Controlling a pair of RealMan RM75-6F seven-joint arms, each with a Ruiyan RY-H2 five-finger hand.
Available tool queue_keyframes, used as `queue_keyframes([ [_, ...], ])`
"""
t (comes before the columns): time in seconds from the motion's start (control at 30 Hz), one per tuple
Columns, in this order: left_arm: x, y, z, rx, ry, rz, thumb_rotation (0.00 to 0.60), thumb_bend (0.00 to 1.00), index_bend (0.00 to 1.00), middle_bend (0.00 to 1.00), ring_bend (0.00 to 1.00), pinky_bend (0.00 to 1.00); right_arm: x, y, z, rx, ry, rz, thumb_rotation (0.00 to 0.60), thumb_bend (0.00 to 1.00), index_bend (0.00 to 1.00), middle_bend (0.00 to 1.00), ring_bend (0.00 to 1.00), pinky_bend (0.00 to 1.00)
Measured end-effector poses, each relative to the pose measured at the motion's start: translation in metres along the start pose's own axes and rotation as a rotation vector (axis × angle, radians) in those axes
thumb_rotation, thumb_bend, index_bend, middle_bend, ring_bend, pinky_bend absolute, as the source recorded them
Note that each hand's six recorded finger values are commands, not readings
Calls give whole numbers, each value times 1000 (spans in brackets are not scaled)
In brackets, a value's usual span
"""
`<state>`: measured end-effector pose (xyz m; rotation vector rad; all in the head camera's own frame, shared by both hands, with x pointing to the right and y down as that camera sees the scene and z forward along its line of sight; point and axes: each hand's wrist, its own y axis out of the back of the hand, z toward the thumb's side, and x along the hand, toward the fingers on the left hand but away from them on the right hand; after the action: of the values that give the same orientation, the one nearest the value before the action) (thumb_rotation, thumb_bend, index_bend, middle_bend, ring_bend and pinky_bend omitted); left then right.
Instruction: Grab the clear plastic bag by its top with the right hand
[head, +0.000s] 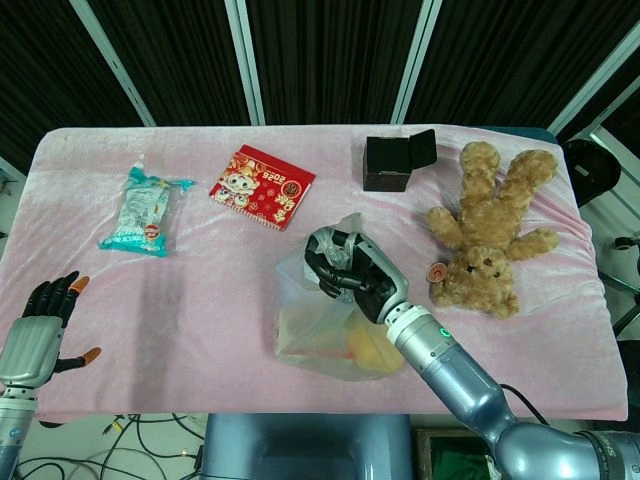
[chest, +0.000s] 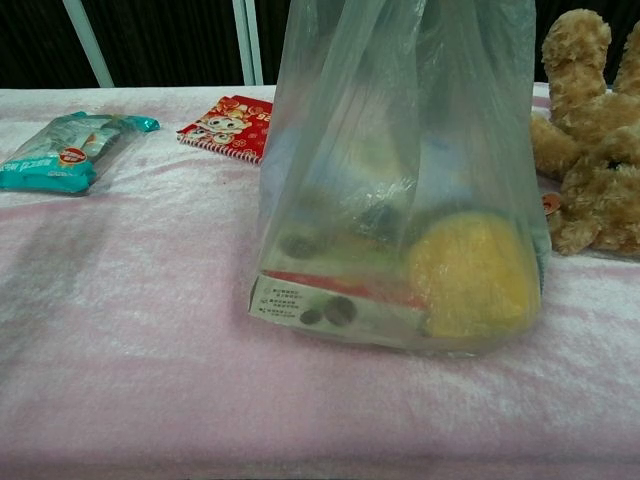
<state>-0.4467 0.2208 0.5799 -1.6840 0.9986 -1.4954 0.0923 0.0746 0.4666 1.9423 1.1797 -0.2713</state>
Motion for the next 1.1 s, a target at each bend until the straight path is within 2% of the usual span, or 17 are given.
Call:
queue_keyframes([
  [0.4,0,0,0,-3,2,0,600,0,0,0,0,7,0,-10,20,13,29,12,600,652,872,907,904,1000],
  [0.7,-1,1,-1,-4,5,2,600,0,0,0,0,8,2,-38,60,39,96,21,600,652,872,907,903,1000],
  [1.1,-3,2,-2,-4,5,3,600,0,0,0,0,7,14,-67,112,59,191,-16,600,652,871,907,904,1000],
])
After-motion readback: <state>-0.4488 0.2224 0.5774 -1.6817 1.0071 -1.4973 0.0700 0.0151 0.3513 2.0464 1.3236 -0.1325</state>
